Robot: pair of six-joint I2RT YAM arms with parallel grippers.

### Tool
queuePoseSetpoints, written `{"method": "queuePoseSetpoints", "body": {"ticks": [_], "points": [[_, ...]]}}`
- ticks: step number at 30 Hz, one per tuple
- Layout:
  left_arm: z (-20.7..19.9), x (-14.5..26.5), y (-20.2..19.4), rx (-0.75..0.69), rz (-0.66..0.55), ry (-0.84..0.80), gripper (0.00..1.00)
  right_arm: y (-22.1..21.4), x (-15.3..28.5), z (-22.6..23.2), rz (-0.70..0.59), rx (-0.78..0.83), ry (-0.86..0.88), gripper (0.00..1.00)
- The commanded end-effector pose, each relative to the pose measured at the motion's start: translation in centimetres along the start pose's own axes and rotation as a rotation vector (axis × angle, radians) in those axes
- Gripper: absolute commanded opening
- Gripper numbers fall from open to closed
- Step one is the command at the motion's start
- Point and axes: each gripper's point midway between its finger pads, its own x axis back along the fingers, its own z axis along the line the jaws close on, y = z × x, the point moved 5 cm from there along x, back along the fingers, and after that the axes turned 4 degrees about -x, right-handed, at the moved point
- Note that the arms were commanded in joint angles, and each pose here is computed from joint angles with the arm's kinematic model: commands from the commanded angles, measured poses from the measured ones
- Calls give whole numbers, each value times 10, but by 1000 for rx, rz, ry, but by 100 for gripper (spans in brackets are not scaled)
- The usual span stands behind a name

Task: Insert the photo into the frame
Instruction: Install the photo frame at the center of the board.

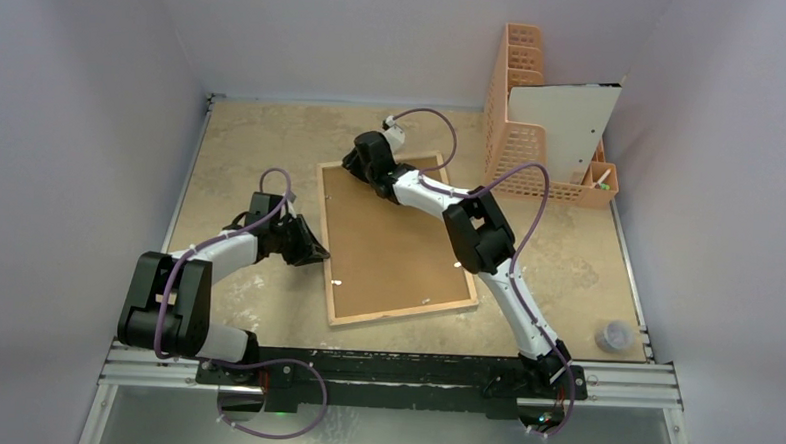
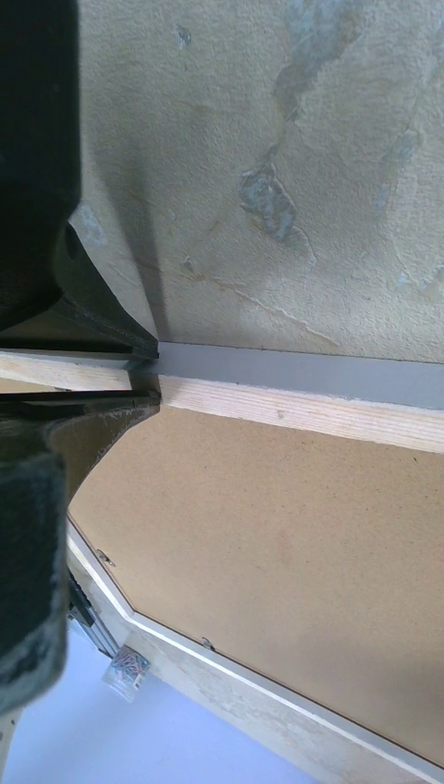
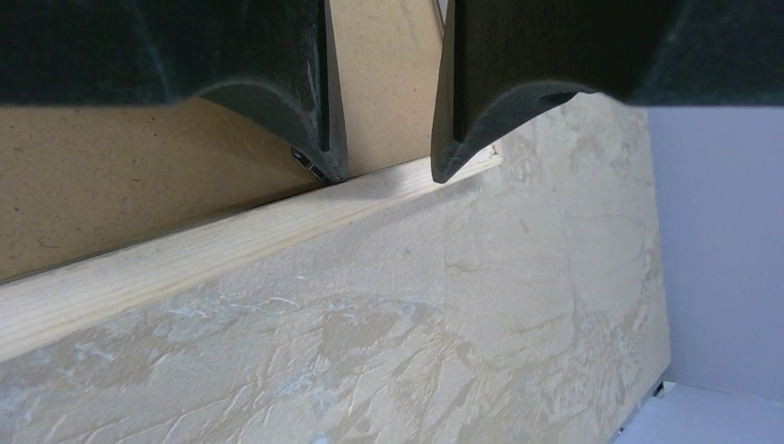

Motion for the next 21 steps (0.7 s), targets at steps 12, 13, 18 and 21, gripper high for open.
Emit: {"method": "queuePoseSetpoints", "body": {"ticks": [12, 13, 18, 21], "points": [[20, -1, -23, 35, 83, 118, 8, 34, -3, -28, -165, 125, -146, 41], [20, -1, -24, 35, 82, 119, 8, 34, -1, -26, -157, 119, -140, 42], [18, 0, -21, 28, 77, 113, 9, 64, 15, 18, -200, 138, -46, 46], [17, 1, -19, 27, 66, 111, 17, 74, 29, 26, -235, 137, -12, 49]]}}
